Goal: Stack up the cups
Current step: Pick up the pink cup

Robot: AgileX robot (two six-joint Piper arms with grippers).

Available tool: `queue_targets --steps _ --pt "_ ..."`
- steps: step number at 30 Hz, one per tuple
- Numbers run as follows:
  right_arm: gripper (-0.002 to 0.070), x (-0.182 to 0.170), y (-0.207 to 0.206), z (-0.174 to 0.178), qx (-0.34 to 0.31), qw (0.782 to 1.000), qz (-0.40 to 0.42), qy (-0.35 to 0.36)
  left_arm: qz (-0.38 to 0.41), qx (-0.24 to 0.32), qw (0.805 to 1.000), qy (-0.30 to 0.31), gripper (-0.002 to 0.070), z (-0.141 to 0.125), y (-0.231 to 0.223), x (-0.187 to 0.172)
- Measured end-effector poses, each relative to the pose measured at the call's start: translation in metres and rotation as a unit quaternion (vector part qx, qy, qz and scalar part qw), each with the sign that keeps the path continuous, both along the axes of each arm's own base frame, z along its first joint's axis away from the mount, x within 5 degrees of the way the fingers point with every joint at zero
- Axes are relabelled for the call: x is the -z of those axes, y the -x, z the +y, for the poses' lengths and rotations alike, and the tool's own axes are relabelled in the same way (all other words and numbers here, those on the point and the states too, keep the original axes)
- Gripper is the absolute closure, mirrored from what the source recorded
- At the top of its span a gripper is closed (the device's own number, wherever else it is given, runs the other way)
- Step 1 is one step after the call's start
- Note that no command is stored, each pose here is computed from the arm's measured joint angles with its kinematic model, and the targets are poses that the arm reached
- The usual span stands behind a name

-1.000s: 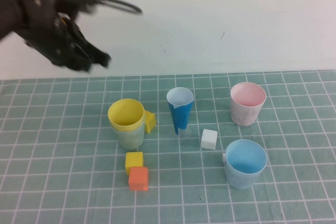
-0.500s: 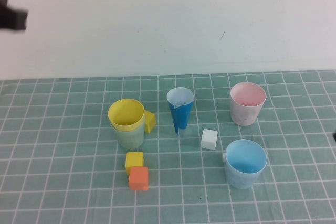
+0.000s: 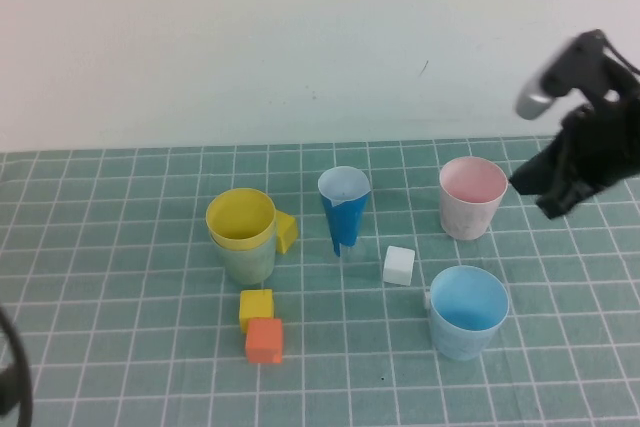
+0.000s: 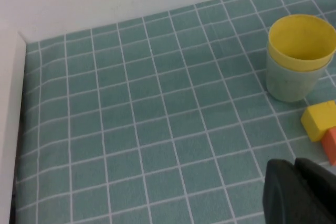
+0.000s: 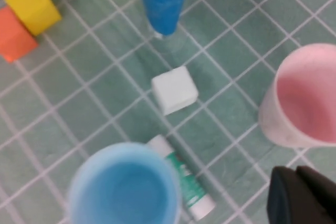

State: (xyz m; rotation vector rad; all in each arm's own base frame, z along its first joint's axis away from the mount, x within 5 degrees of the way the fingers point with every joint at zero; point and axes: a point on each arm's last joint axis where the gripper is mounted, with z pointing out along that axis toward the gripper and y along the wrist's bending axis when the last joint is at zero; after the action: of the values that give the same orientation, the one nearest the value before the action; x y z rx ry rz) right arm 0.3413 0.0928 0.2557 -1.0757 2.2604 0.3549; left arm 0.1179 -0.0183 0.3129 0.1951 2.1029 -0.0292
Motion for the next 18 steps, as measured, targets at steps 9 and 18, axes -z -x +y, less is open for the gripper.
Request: queue_targets --steps 9,18 --pt "0.0503 0.025 -0.077 0.01 0.033 0.998 0.021 0.058 -0.02 -0.018 0.999 -0.04 0.0673 0.014 0.033 0.018" --pt "0.0231 0.064 -0.121 0.017 0.05 0.996 0.04 0.059 -0.017 -0.03 0.996 -0.086 0.0675 0.021 0.035 0.019"
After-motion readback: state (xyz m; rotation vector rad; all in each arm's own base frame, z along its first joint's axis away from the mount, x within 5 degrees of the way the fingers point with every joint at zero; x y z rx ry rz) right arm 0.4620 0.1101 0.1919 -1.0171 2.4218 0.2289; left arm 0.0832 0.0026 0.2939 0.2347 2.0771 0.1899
